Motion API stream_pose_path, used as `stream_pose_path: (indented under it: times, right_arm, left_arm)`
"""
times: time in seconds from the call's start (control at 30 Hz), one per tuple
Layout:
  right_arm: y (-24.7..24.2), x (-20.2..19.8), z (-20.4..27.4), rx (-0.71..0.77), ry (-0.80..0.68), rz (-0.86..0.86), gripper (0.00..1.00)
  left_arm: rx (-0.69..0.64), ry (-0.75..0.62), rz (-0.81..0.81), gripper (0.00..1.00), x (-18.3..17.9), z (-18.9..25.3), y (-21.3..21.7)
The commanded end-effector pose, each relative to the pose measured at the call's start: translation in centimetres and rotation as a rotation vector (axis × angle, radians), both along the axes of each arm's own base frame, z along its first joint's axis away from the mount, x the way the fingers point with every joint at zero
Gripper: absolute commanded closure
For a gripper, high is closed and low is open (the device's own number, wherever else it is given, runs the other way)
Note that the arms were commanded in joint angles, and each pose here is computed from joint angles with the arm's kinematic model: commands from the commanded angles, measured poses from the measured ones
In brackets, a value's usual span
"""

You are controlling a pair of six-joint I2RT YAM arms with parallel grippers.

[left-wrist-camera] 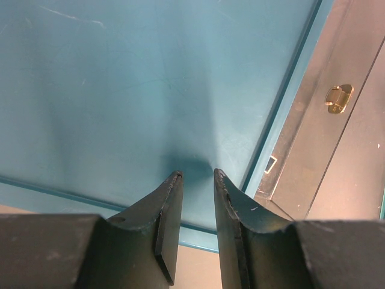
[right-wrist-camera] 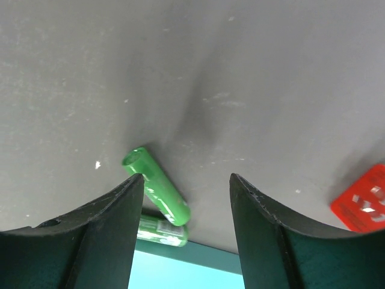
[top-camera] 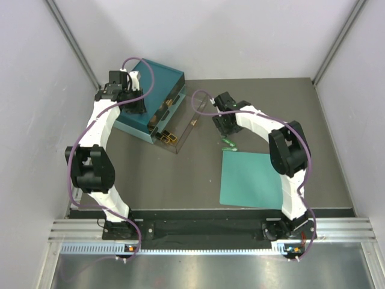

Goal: Organize the makeup

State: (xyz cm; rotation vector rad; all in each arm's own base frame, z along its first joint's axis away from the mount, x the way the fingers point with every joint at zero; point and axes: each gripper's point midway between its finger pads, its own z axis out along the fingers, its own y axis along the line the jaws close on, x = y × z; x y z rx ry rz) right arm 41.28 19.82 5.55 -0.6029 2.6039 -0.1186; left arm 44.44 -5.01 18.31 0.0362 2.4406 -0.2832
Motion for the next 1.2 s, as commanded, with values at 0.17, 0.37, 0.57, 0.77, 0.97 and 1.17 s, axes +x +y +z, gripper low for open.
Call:
stream_pose_path:
  times: [0.17,0.37,0.57,0.77,0.97,1.17]
  right_arm:
    - [1.9,-1.2,2.3,0.141,-0.005,0.027,0.42]
    - [1.6,-2.2,-0.2,0.129,0.045,0.019,0.43]
    - [1.0,-2.3,-2.6,0.087,0.073,-0.022,0.55]
    - [1.2,-1.7,-3.5,0.089,0.063,-0.033,0.83]
    - [2.0,0.3,-1.8,0.123,0.008,-0.044,0.99]
    - [4.9,2.4,3.4,0.26,-0.062,-0.031,1.0]
  left_arm:
    - [0.007,0.391,-0.023,0.66,-6.5,-8.6,-0.5]
    - [0.003,0.395,-0.022,0.66,-6.6,-8.7,-0.6]
    - [0.015,0.396,-0.025,0.66,-6.7,-8.6,-0.4]
    - [0.013,0.396,-0.027,0.66,-6.7,-8.5,-0.5]
    - [0.006,0.397,-0.03,0.66,-6.7,-8.5,-0.6]
    - [0.006,0.396,-0.032,0.66,-6.5,-8.4,-0.7]
